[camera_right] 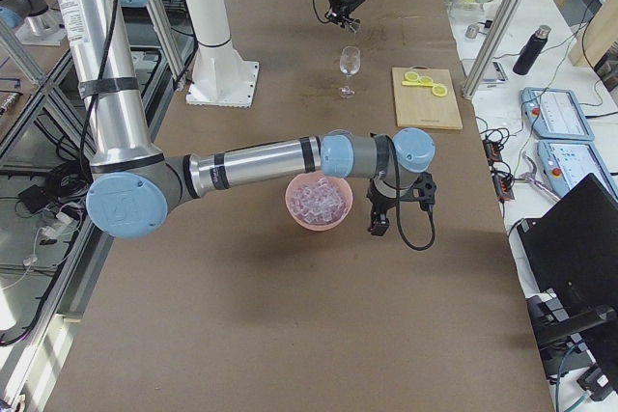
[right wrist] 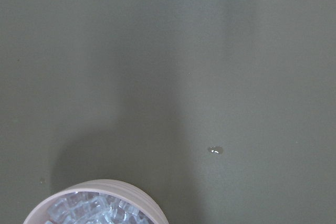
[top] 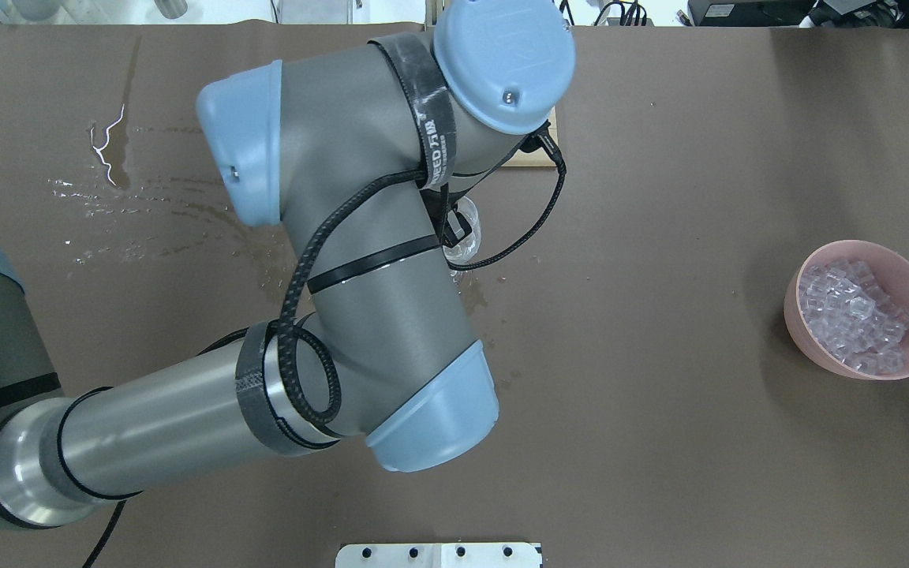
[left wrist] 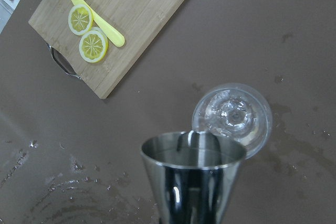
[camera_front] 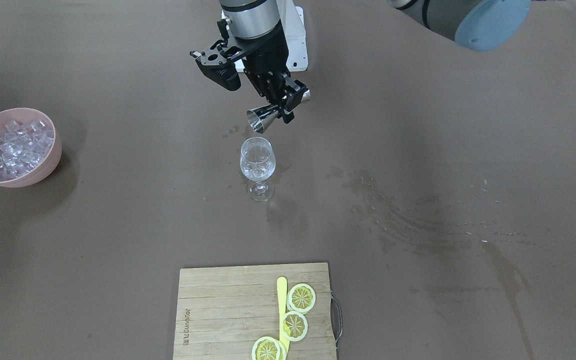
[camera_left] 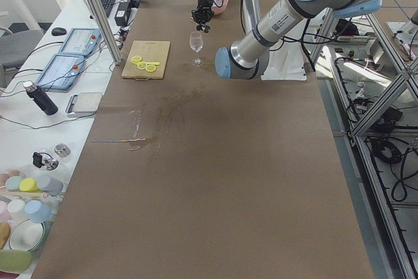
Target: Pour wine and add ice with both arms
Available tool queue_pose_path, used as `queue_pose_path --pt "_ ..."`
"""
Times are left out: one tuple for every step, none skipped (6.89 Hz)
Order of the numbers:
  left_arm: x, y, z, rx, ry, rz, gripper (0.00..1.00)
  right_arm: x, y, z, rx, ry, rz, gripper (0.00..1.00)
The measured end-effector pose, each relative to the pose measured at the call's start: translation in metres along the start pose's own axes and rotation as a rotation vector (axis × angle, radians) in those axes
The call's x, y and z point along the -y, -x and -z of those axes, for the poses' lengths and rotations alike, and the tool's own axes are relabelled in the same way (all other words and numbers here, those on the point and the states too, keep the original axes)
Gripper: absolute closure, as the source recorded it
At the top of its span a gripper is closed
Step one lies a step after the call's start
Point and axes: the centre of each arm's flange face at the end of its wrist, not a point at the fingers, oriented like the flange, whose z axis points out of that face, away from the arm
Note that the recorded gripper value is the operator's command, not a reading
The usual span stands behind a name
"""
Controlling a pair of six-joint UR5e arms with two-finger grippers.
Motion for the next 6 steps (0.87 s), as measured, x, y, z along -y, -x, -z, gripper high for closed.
queue_pose_path --pt "0.006 -0.002 0.004 0.008 0.026 -0.018 1.00 0.000 0.000 0.000 0.001 0.000 -0.001 0.00" --pt "0.013 -0.004 0.005 0.014 0.048 -0.032 1.00 0.000 0.000 0.000 0.002 0.001 -0.002 0.00" --pt "0.020 -0.006 0.006 0.019 0.065 -0.043 1.00 0.000 -0.001 -0.001 0.002 0.002 -0.003 0.00" --pt "0.023 -0.006 0.007 0.021 0.073 -0.049 1.00 0.000 -0.001 -0.001 0.003 0.003 -0.005 0.00" --pt "0.022 -0.005 0.006 0.021 0.073 -0.050 1.00 0.000 -0.001 -0.001 0.003 0.003 -0.005 0.00" --pt "0.012 -0.002 0.002 0.017 0.059 -0.048 1.00 0.000 -0.001 -0.002 0.004 0.003 -0.004 0.00"
